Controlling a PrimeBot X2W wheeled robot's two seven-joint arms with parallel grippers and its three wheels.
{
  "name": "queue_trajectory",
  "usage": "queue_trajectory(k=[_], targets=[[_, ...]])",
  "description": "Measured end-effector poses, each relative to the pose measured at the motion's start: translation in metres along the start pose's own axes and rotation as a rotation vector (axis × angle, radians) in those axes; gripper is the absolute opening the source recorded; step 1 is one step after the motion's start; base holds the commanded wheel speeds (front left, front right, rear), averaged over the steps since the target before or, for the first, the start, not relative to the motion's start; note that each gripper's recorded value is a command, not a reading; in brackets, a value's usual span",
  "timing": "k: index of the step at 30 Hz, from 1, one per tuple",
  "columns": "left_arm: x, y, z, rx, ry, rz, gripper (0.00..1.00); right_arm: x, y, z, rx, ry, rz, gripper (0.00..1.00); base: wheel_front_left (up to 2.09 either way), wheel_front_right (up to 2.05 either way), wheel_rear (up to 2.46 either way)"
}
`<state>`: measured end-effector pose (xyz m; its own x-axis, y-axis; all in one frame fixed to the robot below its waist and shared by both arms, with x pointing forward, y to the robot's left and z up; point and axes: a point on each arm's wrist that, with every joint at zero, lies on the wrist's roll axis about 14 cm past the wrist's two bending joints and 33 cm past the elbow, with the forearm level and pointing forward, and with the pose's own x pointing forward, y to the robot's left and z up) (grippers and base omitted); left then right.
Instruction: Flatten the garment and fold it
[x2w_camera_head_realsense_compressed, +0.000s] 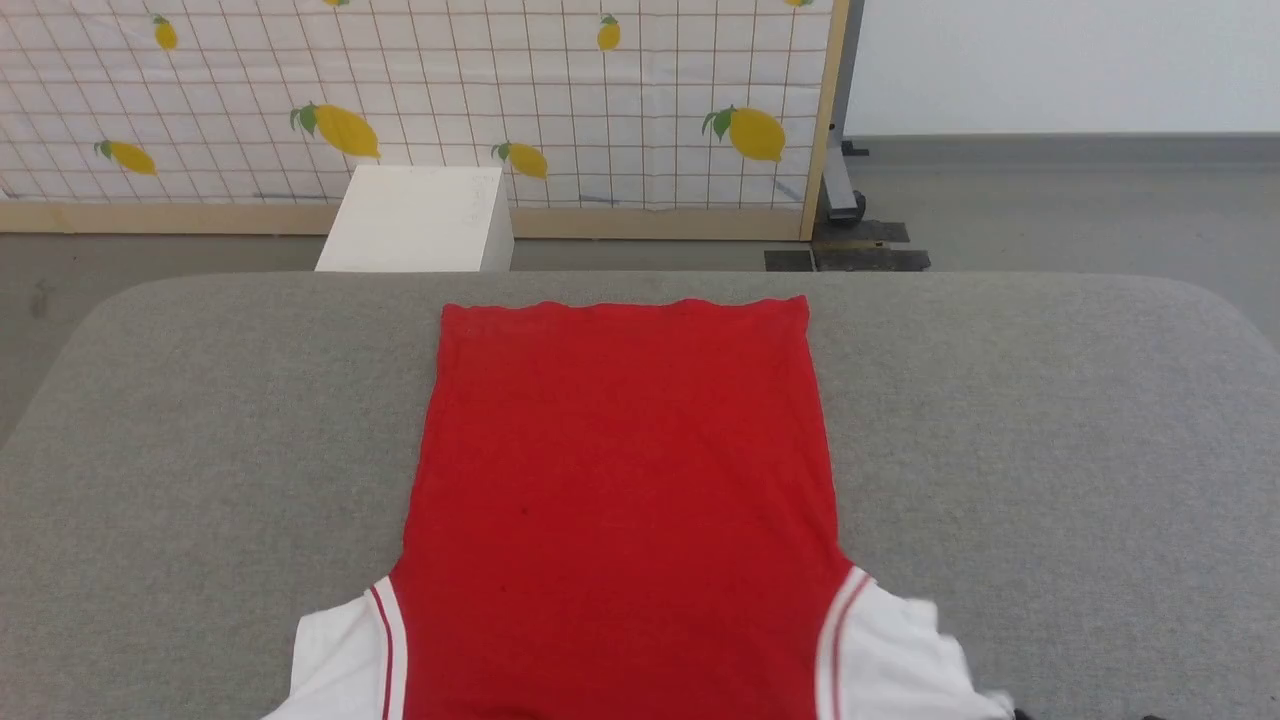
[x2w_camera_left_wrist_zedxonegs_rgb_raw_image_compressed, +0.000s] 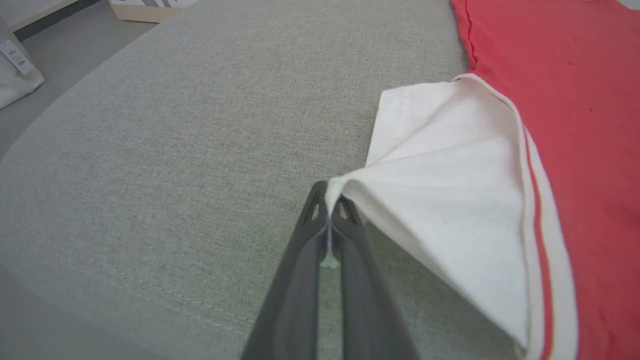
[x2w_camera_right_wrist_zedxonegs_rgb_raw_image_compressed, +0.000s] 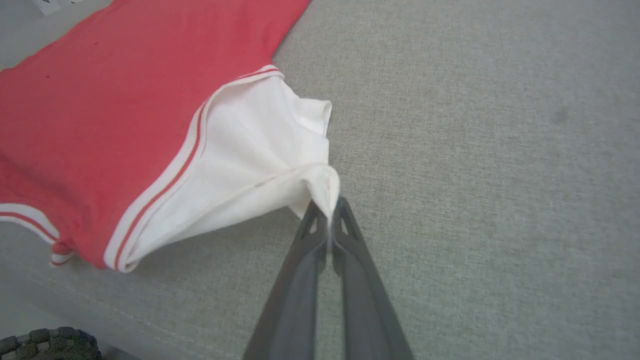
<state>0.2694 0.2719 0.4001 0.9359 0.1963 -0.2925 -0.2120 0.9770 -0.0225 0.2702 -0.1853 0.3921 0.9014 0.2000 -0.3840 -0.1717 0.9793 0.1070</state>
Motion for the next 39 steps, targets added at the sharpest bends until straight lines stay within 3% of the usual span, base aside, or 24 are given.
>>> queue_trajectory(k=[6,13,20,25,32,39], targets=[[0.005,-0.011,0.009,0.027,-0.025,-0.024,0.00,0.010,-0.011,0.032,-0.019,-0.083,-0.027,1.00,0.00,0.00,0.00],[0.016,-0.025,0.030,0.060,-0.084,-0.055,0.00,0.038,-0.036,0.126,-0.118,-0.316,-0.080,1.00,0.00,0.00,0.00],[0.030,-0.038,0.046,0.088,-0.127,-0.085,0.00,0.088,-0.018,0.225,-0.188,-0.497,-0.017,1.00,0.00,0.00,0.00],[0.039,-0.045,0.054,0.086,-0.146,-0.095,0.00,0.126,-0.005,0.273,-0.215,-0.535,0.026,1.00,0.00,0.00,0.00],[0.052,-0.051,0.057,0.071,-0.146,-0.095,0.00,0.194,0.009,0.288,-0.231,-0.347,0.083,1.00,0.00,0.00,0.00],[0.064,-0.058,0.053,0.050,-0.131,-0.086,0.00,0.255,0.008,0.249,-0.276,0.038,0.107,1.00,0.00,0.00,0.00]])
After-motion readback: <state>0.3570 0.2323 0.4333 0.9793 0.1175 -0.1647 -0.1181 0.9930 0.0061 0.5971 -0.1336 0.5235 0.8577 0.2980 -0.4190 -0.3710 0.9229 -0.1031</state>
